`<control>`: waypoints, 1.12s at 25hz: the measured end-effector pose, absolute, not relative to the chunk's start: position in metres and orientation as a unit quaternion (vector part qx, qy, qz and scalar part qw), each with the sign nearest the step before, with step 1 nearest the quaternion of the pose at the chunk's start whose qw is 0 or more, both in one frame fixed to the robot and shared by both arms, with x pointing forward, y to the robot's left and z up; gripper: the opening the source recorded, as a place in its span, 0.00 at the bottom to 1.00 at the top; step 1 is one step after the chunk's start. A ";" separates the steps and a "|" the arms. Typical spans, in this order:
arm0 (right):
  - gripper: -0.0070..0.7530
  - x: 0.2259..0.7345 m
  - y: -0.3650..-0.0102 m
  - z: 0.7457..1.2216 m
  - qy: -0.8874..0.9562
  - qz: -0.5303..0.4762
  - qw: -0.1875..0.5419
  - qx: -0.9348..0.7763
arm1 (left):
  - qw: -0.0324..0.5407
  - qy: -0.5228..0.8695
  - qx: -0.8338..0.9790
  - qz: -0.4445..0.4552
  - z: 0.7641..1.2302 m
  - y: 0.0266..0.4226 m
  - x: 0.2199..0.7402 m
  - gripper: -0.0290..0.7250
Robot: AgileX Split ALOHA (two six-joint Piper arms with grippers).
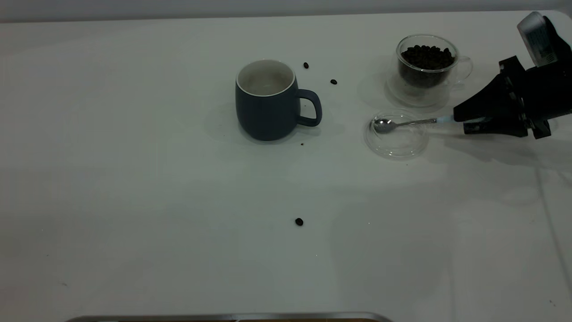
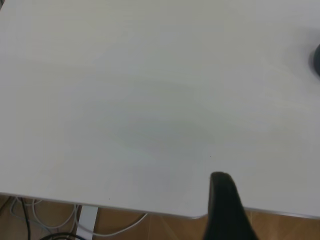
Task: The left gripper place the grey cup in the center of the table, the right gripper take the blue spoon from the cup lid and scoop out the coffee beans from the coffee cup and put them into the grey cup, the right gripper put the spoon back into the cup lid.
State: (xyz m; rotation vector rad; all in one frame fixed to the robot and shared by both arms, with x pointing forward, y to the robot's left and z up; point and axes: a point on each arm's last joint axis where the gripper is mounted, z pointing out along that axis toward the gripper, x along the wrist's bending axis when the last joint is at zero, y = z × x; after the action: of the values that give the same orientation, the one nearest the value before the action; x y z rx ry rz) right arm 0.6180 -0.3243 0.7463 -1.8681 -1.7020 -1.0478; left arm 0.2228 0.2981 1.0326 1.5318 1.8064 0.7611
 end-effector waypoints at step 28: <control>0.75 0.588 -0.300 1.022 -0.740 -0.370 -0.021 -0.561 | 0.321 0.688 0.583 0.290 1.033 0.298 0.223 0.72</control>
State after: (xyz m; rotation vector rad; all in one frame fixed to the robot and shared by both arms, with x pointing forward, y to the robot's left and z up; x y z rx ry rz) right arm 0.5882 -0.2997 1.0218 -1.7857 -2.3560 -1.1791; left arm 0.2228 0.2981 1.0326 1.5318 1.8064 0.7611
